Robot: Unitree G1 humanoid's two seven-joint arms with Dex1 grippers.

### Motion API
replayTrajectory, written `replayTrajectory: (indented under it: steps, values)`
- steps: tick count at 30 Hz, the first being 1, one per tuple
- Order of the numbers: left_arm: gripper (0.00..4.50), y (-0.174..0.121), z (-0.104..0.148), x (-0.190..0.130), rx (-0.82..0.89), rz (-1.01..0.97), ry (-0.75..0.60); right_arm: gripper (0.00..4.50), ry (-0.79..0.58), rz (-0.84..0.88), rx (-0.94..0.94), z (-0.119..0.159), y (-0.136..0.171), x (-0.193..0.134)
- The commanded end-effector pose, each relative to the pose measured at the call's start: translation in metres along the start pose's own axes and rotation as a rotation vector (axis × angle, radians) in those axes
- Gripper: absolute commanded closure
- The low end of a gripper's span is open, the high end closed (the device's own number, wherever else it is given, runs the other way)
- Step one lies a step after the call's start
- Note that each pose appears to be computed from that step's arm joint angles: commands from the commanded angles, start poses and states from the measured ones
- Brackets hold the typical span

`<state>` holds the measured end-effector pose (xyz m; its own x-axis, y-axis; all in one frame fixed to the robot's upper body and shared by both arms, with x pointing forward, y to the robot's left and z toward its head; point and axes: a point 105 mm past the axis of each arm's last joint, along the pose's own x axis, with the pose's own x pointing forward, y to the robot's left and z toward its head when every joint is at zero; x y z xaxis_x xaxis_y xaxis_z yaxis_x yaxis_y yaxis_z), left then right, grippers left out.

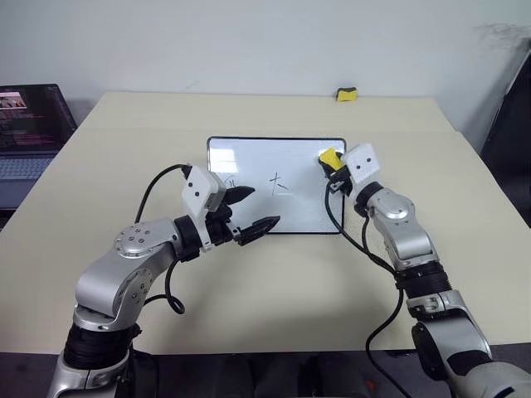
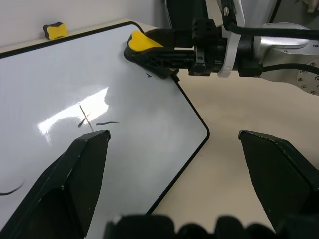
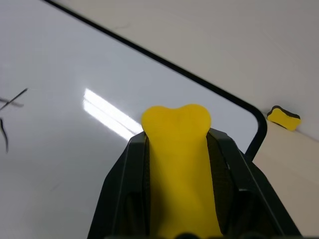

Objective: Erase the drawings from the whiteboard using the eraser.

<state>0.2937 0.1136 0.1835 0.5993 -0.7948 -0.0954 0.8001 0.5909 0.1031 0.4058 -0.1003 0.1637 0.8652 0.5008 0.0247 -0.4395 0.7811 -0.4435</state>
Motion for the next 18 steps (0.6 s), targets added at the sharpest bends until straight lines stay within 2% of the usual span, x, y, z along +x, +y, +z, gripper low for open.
replayTrajectory:
  steps: [1, 5, 9, 14, 18]
  values:
    - [0.00, -0.006, 0.013, -0.002, 0.042, -0.014, -0.043, 3.30, 0.198, 0.090, 0.021, -0.044, 0.018, -0.012]
    - [0.00, -0.007, 0.014, -0.001, 0.043, -0.015, -0.044, 3.30, 0.273, 0.152, 0.064, -0.058, 0.031, -0.021]
    - [0.00, -0.006, 0.014, -0.002, 0.045, -0.013, -0.043, 3.30, 0.279, 0.198, 0.094, -0.056, 0.041, -0.023]
    - [0.00, -0.006, 0.013, -0.003, 0.043, -0.007, -0.040, 3.30, 0.207, 0.211, 0.093, -0.036, 0.042, -0.019]
    - [0.00, -0.004, 0.010, -0.007, 0.039, 0.015, -0.032, 3.30, 0.050, 0.217, 0.165, -0.002, 0.038, -0.015]
